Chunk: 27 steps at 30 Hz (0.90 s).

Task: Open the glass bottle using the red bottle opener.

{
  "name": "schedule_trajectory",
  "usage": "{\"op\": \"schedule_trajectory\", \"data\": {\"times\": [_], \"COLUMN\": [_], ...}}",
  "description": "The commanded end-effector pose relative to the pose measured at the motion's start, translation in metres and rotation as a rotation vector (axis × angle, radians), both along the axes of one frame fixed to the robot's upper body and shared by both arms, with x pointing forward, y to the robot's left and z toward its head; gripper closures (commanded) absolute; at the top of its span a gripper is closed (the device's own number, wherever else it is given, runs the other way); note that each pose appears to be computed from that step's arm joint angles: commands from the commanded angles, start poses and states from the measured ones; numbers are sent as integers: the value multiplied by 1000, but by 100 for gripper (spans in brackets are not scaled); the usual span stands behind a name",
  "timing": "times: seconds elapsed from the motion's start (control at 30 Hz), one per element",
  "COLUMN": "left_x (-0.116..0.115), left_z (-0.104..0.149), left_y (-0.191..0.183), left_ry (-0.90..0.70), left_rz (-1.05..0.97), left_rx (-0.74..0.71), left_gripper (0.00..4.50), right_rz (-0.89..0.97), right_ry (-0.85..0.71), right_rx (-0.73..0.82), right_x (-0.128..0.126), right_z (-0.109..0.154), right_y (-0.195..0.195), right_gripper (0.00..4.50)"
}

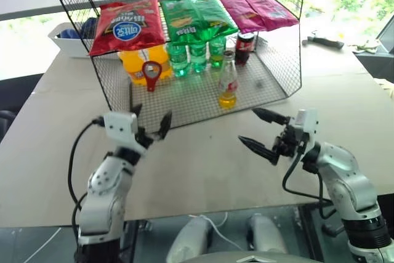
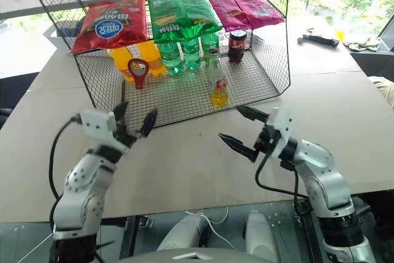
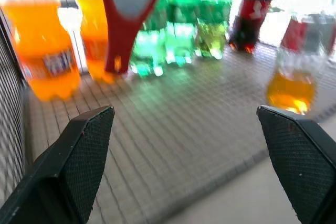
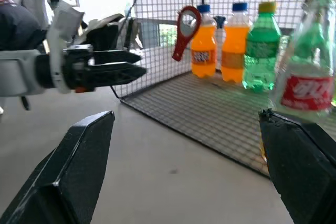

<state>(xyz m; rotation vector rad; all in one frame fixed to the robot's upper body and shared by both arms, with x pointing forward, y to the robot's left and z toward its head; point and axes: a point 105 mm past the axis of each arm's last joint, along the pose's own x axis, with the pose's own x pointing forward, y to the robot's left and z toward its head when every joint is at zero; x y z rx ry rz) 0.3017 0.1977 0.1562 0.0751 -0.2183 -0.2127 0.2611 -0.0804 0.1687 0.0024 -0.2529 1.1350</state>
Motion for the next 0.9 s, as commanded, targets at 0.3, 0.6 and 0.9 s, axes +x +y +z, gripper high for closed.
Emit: {"op": "schedule_trajectory", "data": {"times": [0.3, 0.6, 0.9], "left_x": [44, 60, 68], "left_z": [35, 47, 49], "left_y": [8, 11, 13], "left_ry": [-153, -202, -220], "left_rz": [210, 223, 235], "left_rx": [67, 70, 67], "left_gripper": [0, 0, 0], "right_rz": [54, 34, 29], "right_ry": [-47, -63, -72], "right_rx": [41, 38, 38], "right_x": [-10, -8, -7], "right_z": [22, 20, 20], "right_y": [21, 19, 19], "right_gripper": [7, 7, 7]}}
